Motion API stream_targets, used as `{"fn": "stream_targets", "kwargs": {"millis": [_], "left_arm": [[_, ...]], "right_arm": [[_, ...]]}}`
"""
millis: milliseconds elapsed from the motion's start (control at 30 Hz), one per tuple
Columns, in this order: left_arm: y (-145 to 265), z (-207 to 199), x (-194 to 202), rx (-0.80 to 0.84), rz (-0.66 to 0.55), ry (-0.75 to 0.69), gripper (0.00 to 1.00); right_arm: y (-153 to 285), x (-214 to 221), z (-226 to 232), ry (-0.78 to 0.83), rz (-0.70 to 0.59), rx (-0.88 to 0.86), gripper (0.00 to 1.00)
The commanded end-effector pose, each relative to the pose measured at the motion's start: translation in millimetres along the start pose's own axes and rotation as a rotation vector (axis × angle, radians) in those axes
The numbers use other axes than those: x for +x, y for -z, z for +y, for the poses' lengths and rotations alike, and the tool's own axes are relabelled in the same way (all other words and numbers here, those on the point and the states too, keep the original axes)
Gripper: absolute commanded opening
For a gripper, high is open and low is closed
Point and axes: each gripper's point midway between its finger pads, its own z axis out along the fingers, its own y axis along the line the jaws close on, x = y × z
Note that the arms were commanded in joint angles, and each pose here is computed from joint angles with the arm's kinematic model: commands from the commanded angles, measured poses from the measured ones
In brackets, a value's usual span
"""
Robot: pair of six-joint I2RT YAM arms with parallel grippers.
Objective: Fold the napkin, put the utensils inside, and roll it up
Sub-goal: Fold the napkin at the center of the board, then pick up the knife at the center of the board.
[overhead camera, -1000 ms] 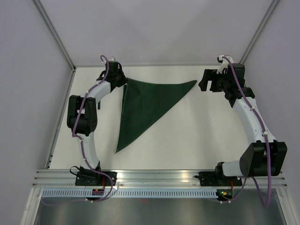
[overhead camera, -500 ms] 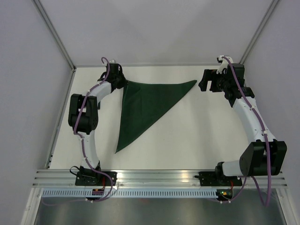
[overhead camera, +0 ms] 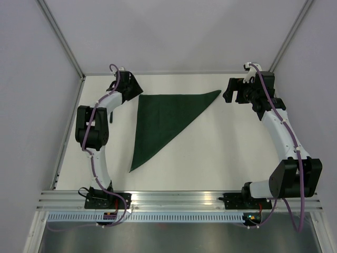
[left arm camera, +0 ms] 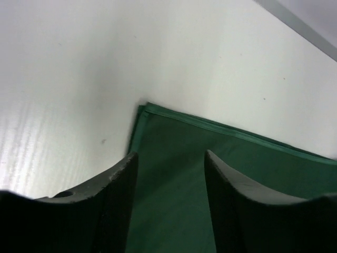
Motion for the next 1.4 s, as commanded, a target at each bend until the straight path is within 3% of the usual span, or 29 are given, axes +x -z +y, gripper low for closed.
{"fn": "stream_targets", "kwargs": {"millis": [0,133,567,967,1367], "left_arm": [[18,13,-26,-0.055,-0.067,-0.004,0.62],[34,32,-35,-0.124,-0.092,-0.016,0.7],[86,127,-39,-0.45,-0.066,-0.054,0.7],[72,179,-2,-0.576,0.073,-0.074,0.7],[52,190,22,-0.554,0.181,-0.09,0.55]], "right_arm": [[7,-13,4,-0.005,-0.022,-0.007,0.98],[10,-15,6,-0.006,-0.025,-0.018,0.98],[11,-12,14,-0.013,-0.016,-0.06,0.98],[9,-10,16,-0.016,-0.007,-0.076,0.98],[10,-11,17,-0.013,-0.009,-0.079,0.98]]}}
